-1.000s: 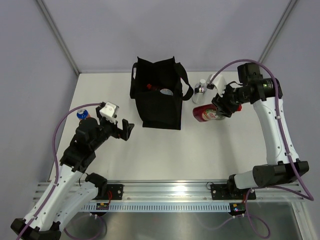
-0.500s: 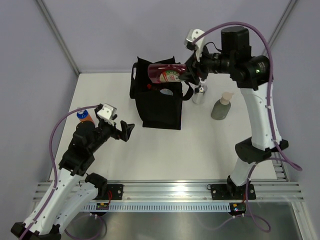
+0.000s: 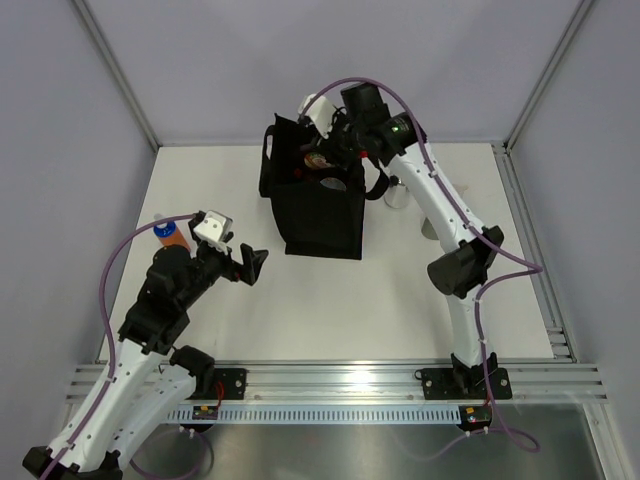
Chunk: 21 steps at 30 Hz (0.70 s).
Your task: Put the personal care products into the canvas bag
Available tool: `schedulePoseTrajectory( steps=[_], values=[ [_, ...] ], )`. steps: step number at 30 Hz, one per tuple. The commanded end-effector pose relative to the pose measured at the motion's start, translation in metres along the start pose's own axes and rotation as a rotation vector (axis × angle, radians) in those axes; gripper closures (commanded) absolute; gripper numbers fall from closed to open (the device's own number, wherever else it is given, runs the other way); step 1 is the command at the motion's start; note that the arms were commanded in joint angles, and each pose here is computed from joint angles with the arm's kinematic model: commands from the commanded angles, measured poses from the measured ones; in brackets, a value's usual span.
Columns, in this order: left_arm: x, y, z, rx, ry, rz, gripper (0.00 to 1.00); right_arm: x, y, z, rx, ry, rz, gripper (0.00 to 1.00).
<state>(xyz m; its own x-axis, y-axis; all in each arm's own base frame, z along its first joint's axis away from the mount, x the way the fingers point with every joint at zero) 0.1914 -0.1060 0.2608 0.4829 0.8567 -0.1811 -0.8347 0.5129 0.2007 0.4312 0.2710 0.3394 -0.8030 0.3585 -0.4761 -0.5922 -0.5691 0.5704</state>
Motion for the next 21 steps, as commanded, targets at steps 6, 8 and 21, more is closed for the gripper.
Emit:
schedulePoseTrajectory(
  steps=[6,8,21],
  values=[
    [0.001,0.004,0.008,-0.053,0.001,0.015,0.01,0.003,-0.016,0.049,-0.074,0.171,-0.148,1.00],
    [0.001,0.005,0.009,-0.061,0.002,0.016,0.01,0.001,-0.026,0.042,-0.045,0.126,-0.189,0.97],
    [0.000,0.010,0.013,-0.082,-0.002,0.011,0.01,0.020,-0.026,0.016,0.071,-0.007,-0.188,0.84]
  ],
)
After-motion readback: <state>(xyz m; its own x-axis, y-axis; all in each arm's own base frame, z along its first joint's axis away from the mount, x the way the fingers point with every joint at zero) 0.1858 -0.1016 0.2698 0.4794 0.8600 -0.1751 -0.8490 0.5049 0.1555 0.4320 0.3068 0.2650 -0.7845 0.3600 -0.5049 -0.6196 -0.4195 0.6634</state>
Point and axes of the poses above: each gripper's point midway between its finger pads, its own y axis back along the fingers, its own x axis along the line the jaws close on, z = x × y, the point moved 5 cm from there along y, back along the fingers, and after that the axes turned 7 degrees about y, right-handed, at the moved point
